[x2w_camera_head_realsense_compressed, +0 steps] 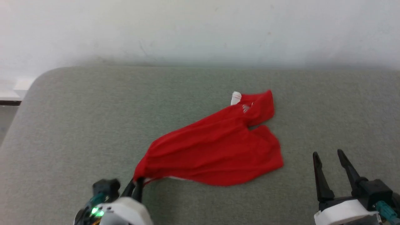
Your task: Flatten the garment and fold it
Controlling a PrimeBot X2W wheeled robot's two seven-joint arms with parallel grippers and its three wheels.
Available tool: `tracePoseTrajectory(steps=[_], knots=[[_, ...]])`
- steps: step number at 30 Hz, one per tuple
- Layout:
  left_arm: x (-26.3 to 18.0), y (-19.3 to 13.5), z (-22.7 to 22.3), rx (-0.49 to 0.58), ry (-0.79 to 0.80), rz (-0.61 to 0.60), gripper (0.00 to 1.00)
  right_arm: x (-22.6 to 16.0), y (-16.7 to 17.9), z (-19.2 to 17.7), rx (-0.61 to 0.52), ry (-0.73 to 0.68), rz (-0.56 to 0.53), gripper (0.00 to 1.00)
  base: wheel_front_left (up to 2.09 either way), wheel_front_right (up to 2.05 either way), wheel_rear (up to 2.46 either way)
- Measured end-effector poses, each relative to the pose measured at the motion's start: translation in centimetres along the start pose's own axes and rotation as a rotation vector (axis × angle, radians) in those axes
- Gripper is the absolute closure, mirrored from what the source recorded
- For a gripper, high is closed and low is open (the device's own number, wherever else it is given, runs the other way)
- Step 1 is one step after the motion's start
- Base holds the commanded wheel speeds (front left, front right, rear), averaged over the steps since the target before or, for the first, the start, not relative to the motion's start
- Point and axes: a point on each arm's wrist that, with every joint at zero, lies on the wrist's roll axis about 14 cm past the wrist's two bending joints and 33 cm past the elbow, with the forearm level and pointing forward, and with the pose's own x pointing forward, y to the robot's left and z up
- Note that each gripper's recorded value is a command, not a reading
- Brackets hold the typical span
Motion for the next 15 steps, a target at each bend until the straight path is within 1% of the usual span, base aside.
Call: tracePoseTrajectory(steps=[3,4,5,6,9,12,15], knots=[[-2.3,2.3,-1.4,-0.017,0.031,0.071,1.0,0.0,1.1,-0.4,0.004,0.021,0.034,0.0,0.0,0.0,0.0],[-3.0,2.7,-1.9,-0.023,0.048,0.083,0.95,0.1,1.5,-0.5,0.005,0.031,0.046,0.0,0.0,0.0,0.0],[-3.7,2.9,-2.5,-0.028,0.063,0.091,0.51,0.2,1.9,-0.6,0.005,0.04,0.058,0.0,0.0,0.0,0.0],[-4.2,2.8,-2.7,-0.028,0.061,0.089,0.0,0.2,2.3,-0.8,0.005,0.05,0.07,0.0,0.0,0.0,0.0],[-4.8,2.2,-1.0,-0.027,-0.03,0.063,0.0,0.3,3.4,-1.2,0.005,0.08,0.106,0.0,0.0,0.0,0.0],[-5.4,1.9,1.9,0.018,-0.165,0.05,0.0,0.8,4.7,-1.5,0.002,0.123,0.147,0.0,0.0,0.0,0.0],[-6.0,1.5,5.4,0.068,-0.292,0.042,0.0,1.6,6.3,-1.9,-0.021,0.197,0.201,0.0,0.0,0.0,0.0]])
